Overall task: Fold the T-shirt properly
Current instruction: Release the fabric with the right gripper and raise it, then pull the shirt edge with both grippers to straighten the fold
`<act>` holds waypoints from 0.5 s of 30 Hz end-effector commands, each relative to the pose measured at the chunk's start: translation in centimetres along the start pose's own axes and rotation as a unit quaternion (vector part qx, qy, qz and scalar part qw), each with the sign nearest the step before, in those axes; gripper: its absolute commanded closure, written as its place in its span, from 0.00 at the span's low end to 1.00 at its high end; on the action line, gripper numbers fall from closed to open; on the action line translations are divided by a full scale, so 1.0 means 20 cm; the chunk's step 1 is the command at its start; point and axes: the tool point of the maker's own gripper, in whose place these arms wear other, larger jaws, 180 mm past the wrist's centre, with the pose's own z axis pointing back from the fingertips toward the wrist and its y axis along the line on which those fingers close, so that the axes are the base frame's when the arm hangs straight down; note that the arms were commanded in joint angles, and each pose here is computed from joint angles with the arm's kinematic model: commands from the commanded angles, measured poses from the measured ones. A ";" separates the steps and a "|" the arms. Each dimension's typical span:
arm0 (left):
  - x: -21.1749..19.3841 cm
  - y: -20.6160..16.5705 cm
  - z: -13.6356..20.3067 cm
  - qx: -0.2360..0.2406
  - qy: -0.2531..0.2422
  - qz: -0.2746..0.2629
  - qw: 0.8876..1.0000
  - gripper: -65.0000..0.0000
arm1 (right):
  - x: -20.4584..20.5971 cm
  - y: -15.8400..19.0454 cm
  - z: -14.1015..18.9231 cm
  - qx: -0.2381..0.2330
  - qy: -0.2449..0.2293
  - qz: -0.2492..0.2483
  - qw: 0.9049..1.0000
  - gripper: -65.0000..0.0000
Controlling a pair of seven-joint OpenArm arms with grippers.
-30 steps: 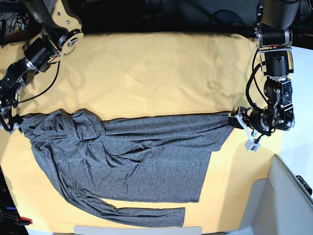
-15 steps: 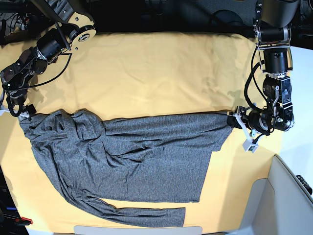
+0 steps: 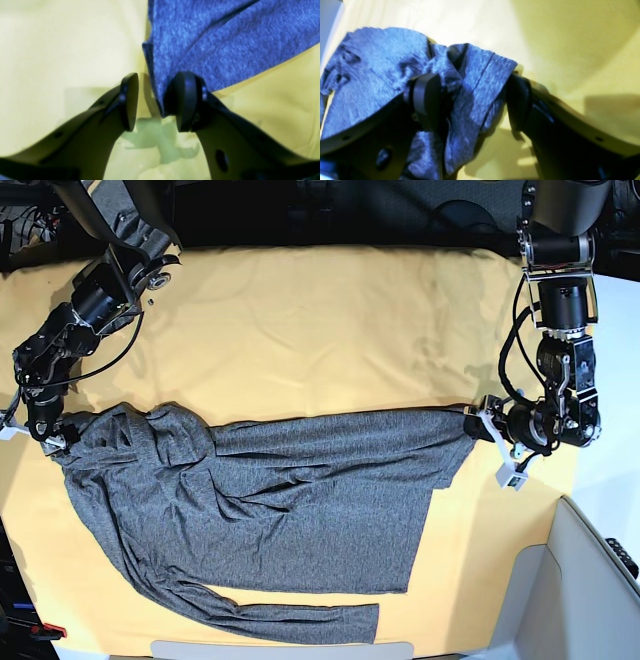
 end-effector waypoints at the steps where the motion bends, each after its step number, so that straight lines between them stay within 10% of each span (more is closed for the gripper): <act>1: 0.08 0.02 0.05 0.005 -0.024 -0.006 1.000 0.63 | 0.00 0.01 -0.01 -0.001 0.013 0.003 1.000 0.39; 8: 0.08 -0.09 -0.02 -0.021 -0.025 -0.002 0.999 0.62 | -0.07 -0.03 -0.05 -0.004 0.037 -0.001 0.999 0.88; 15: 0.11 -0.16 -0.05 -0.036 -0.034 0.000 0.999 0.62 | -0.07 -0.03 -0.04 0.000 0.036 -0.011 0.999 0.88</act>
